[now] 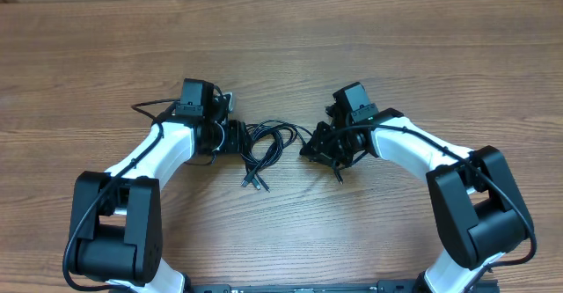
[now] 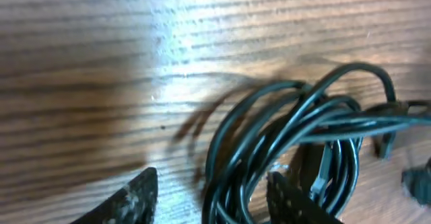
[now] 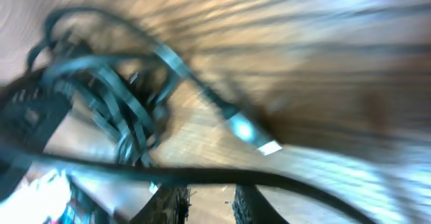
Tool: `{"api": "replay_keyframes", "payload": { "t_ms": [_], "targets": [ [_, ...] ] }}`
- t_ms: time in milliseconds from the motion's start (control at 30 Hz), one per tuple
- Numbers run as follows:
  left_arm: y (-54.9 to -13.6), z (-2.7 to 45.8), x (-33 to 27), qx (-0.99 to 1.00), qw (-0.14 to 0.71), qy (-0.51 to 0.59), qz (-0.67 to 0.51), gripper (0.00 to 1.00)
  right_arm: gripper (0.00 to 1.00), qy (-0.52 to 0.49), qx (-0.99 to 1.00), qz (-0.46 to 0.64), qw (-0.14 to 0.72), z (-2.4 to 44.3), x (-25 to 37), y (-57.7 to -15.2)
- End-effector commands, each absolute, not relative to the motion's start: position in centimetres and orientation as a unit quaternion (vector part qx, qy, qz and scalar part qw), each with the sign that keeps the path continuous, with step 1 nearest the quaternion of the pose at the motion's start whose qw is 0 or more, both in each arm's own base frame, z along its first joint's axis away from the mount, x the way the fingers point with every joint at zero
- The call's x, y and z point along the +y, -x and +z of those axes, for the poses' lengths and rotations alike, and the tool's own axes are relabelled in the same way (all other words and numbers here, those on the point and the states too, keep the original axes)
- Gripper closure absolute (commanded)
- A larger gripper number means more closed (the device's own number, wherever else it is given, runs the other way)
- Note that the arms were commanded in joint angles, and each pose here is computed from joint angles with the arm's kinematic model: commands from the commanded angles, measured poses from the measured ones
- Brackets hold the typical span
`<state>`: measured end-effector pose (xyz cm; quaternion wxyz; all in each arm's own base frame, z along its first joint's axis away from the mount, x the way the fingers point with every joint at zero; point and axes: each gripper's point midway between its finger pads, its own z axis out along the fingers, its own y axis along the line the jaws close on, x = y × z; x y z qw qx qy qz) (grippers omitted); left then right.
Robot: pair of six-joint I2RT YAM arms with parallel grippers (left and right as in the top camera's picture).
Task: Untangle cables
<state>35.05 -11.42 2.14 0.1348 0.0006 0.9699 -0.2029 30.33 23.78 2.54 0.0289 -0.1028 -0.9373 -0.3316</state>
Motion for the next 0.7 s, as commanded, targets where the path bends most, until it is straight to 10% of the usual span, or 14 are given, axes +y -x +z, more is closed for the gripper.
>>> {"api": "replay_keyframes", "payload": {
  "t_ms": [0,667],
  "targets": [
    [-35.1,2.1,-11.1,0.971,0.138,0.014,-0.194,0.54,0.77,0.034,-0.916,-0.397,0.033,4.9,25.7,-30.4],
    [-32.1,-0.5,-12.9,0.973,0.060,0.038,-0.221,0.71,0.67,0.005,-0.912,-0.409,-0.041,8.9,28.2,-34.1]
  ]
}}
